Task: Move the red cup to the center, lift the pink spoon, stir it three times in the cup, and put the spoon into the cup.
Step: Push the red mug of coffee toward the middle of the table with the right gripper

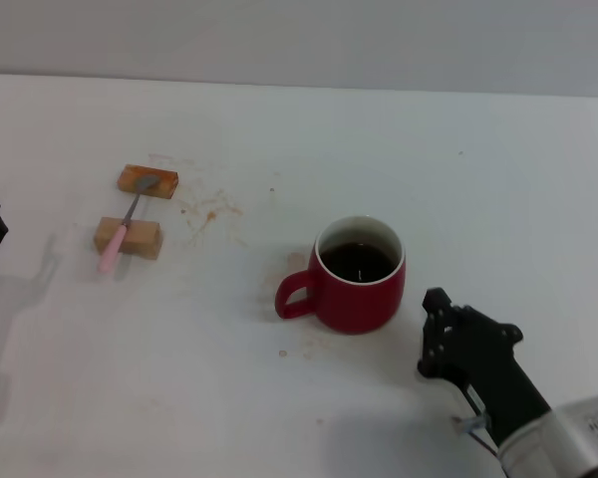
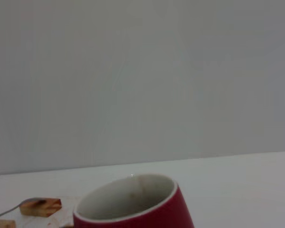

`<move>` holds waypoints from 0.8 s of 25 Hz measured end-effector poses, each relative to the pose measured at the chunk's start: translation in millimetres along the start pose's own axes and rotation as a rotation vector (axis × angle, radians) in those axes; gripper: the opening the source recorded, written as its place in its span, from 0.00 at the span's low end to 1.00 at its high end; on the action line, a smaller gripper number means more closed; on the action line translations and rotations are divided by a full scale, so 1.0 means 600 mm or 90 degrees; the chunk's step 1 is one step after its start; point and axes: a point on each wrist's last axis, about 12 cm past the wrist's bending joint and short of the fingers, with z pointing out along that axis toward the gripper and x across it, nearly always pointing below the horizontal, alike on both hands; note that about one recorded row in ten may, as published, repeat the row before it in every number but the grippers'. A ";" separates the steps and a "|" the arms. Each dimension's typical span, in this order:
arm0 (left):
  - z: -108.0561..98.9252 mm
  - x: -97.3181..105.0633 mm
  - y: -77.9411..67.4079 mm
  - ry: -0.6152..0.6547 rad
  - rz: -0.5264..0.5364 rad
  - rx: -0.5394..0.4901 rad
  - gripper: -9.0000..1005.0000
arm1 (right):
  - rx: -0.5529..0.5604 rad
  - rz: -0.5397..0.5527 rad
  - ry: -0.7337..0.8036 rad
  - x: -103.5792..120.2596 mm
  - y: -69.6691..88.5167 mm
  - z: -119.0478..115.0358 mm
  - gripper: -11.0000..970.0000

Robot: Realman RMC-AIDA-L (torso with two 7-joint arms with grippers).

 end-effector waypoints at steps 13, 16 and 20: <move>-0.004 0.000 -0.005 -0.004 0.001 0.013 0.86 | -0.005 -0.011 -0.007 0.005 0.001 -0.016 0.01; -0.005 -0.002 -0.004 -0.009 0.001 0.013 0.86 | -0.009 -0.009 -0.007 0.005 0.003 -0.015 0.01; -0.006 -0.002 -0.003 -0.011 0.002 0.012 0.86 | -0.010 -0.007 -0.003 0.005 0.004 -0.014 0.01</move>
